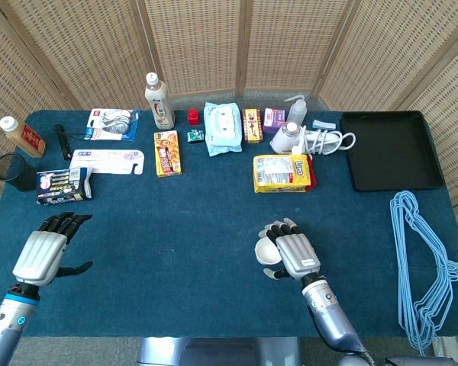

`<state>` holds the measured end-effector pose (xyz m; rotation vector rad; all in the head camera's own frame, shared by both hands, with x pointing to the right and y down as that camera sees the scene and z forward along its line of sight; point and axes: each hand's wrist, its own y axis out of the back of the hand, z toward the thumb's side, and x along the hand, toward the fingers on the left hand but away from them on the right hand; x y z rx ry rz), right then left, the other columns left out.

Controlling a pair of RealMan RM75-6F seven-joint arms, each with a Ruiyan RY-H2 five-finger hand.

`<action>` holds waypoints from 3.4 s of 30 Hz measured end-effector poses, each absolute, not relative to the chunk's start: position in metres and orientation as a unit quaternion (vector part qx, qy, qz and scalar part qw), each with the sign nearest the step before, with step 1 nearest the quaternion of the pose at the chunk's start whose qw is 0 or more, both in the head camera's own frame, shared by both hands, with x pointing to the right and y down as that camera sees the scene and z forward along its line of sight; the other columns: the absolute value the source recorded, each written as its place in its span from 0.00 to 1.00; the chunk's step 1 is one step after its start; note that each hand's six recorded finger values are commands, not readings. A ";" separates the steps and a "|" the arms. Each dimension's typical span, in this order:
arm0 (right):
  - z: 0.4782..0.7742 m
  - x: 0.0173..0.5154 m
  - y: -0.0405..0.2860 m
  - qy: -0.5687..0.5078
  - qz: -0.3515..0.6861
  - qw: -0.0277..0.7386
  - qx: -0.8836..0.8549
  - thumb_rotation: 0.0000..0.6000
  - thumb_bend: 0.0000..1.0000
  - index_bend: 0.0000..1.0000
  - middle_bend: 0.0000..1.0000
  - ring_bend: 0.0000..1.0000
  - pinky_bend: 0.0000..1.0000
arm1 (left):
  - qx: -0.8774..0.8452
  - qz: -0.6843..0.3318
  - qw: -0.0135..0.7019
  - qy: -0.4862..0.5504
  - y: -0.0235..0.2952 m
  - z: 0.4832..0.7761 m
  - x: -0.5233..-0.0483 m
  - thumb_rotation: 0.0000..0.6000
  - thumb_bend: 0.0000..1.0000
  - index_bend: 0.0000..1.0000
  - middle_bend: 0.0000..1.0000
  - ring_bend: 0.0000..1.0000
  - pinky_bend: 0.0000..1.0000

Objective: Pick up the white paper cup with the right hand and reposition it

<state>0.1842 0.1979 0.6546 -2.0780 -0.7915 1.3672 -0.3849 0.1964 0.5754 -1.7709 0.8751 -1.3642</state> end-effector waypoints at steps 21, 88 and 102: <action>0.666 0.181 0.198 -0.283 0.510 0.307 -0.752 0.91 0.23 0.40 0.24 0.15 0.06 | -0.689 -0.531 0.359 0.338 0.198 0.578 -0.387 0.73 0.14 0.16 0.25 0.17 0.18; 0.684 0.219 0.182 -0.426 0.453 0.064 -0.781 0.91 0.22 0.26 0.20 0.12 0.04 | -0.676 -0.528 0.369 0.360 0.196 0.557 -0.395 0.78 0.14 0.16 0.25 0.17 0.18; 0.665 0.195 0.167 -0.341 0.456 0.203 -0.797 0.91 0.23 0.29 0.20 0.12 0.04 | -0.677 -0.526 0.370 0.357 0.196 0.558 -0.395 0.79 0.14 0.16 0.25 0.17 0.18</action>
